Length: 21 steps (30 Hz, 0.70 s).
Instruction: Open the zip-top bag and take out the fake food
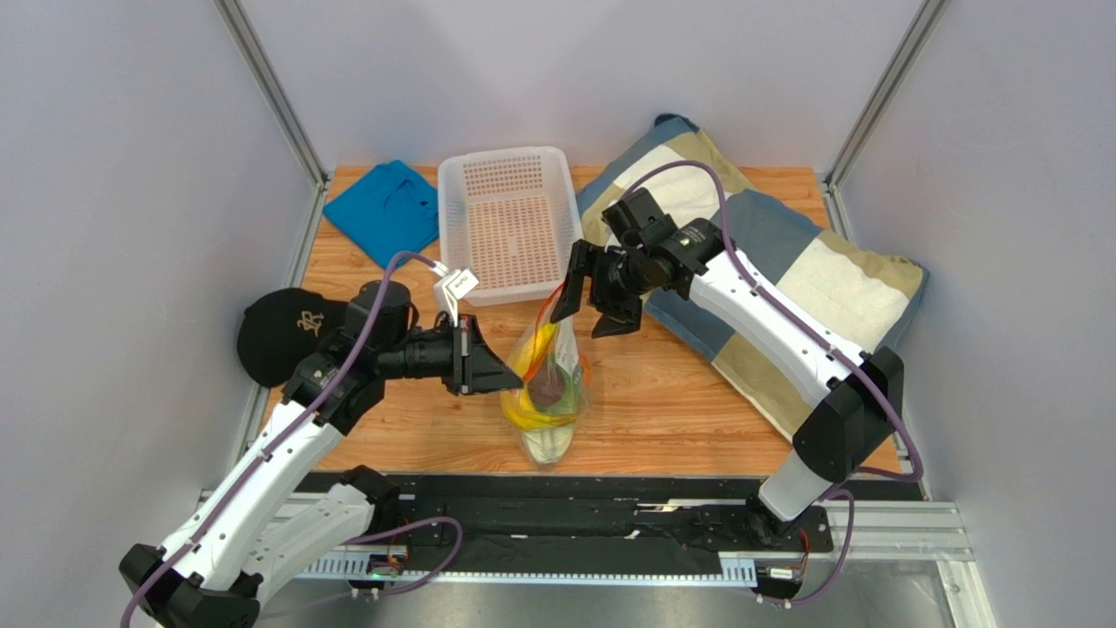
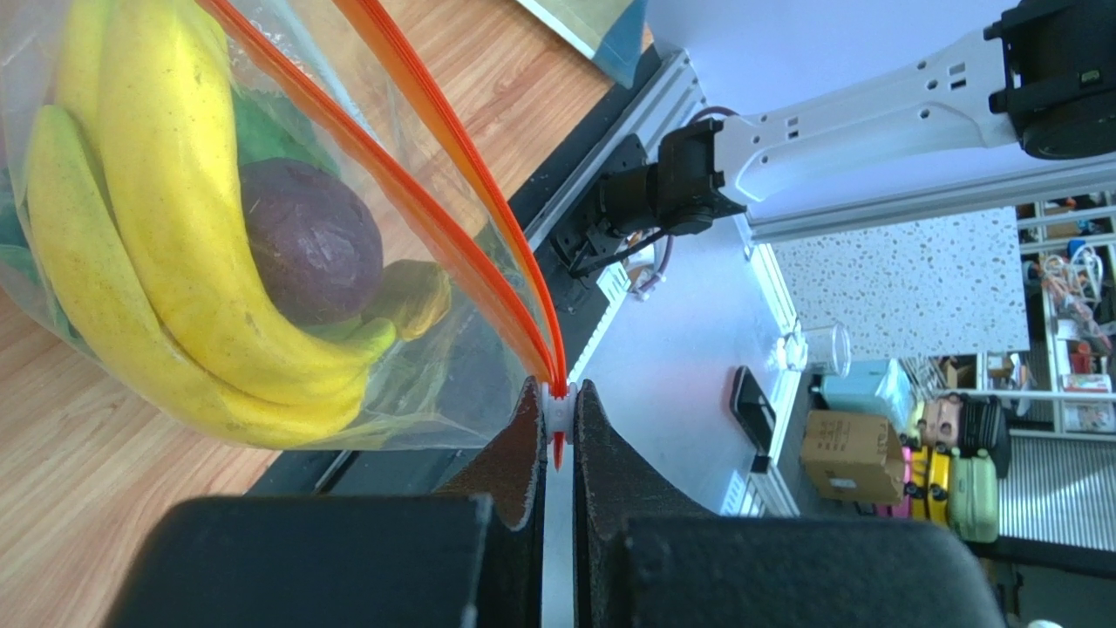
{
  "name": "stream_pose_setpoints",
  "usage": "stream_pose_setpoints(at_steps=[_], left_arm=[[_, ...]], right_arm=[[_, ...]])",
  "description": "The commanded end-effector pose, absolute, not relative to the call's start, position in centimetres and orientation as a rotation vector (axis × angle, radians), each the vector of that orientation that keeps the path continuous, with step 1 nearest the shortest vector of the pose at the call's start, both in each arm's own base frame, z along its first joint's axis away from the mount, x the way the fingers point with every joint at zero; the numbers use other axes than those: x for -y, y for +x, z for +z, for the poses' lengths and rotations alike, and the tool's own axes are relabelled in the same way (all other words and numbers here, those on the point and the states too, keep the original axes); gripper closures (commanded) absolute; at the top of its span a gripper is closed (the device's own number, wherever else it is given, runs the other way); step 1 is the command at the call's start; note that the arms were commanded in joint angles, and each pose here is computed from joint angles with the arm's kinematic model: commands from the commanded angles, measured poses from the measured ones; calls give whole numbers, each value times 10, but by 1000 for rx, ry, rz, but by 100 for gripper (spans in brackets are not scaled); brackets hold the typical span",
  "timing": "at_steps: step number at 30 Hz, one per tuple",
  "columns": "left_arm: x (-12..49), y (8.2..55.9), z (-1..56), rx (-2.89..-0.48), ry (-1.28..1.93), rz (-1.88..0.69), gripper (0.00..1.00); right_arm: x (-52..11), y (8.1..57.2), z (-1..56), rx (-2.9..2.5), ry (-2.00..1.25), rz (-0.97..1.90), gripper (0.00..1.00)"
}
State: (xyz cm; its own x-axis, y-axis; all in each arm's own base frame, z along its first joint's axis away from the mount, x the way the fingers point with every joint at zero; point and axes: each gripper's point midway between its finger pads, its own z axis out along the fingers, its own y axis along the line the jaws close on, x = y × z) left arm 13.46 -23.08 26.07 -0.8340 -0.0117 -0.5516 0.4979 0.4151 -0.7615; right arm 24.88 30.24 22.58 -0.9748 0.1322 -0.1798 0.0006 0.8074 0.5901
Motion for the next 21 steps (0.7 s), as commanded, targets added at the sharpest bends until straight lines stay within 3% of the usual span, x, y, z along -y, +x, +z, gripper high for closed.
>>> stream_pose_setpoints(at_steps=[1,4,7,8,9,10,11,13,16,21], left_arm=[[236,134,272,-2135,456,-1429,100],[238,133,271,-2136,466,-1428,100],[238,133,271,-2137,472,-1423,100],[238,133,272,-2138,476,-1425,100],[237,135,272,-2146,475,-1403,100],[236,136,272,-2157,467,-1383,94],[234,141,276,-2162,449,-1346,74],[230,152,276,-2193,388,-1275,54],[223,174,267,-2316,276,-1126,46],[225,205,239,-2502,249,-942,46]], right_arm=[[-317,262,239,-2725,139,932,24],[-318,264,230,-2745,127,911,25],[-323,263,221,-2778,98,903,45],[-323,260,219,-2794,80,895,62],[-323,261,221,-2785,70,886,70],[-323,260,222,-2781,53,878,82],[-323,260,226,-2760,27,879,89],[-322,260,233,-2730,-4,887,100],[-322,257,239,-2700,-84,911,100],[-321,248,249,-2670,-143,942,100]])
